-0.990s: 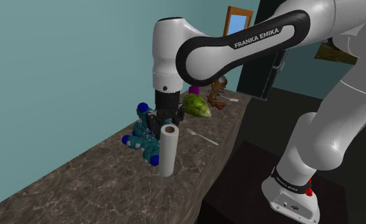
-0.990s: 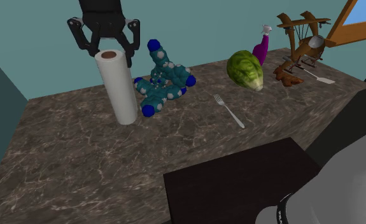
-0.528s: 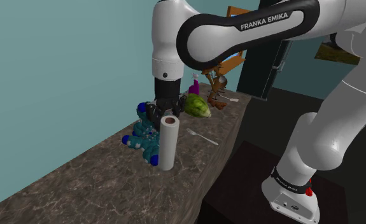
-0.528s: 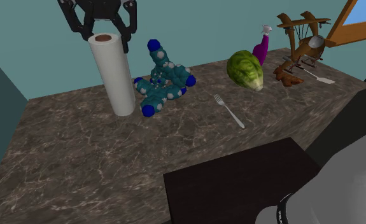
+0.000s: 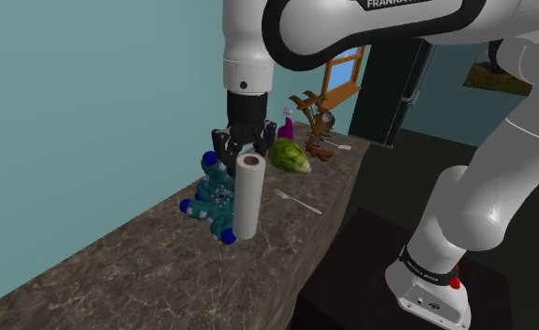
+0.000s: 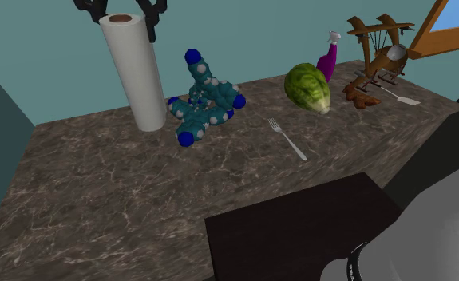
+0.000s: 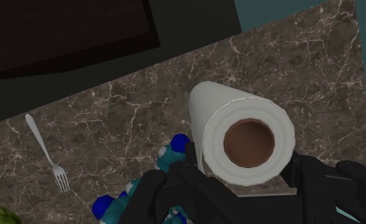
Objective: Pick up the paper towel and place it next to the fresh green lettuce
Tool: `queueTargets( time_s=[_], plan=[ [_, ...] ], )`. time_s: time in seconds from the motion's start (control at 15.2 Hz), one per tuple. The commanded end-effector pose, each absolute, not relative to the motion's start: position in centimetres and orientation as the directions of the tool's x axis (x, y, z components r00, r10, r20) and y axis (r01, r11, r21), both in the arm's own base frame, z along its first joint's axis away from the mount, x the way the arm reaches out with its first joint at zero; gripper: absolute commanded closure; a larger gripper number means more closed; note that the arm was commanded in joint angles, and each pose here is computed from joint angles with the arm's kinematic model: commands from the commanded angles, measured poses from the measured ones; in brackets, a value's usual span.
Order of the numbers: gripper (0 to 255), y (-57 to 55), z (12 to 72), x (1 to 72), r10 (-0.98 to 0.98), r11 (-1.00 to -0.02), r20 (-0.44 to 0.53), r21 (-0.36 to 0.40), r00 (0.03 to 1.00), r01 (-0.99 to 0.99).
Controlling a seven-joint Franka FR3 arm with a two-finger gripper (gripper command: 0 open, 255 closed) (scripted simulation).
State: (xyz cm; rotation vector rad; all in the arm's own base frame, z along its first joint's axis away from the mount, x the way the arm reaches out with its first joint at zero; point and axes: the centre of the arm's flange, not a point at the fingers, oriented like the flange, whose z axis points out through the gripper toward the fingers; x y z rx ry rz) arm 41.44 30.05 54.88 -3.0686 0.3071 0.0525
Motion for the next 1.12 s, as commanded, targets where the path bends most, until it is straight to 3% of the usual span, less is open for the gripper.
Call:
queueTargets(
  time_s=[0.0,0.4,1.06],
  plan=[
    [255,30.2,56.0,41.4,-0.197,-0.979,-0.04,-0.053,0.98,-0.199],
    [255,30.2,59.0,41.4,-0.197,-0.979,-0.04,-0.053,0.98,-0.199],
    [255,17.2,59.0,44.1,-0.197,-0.979,-0.04,-0.053,0.98,-0.199]
  ],
)
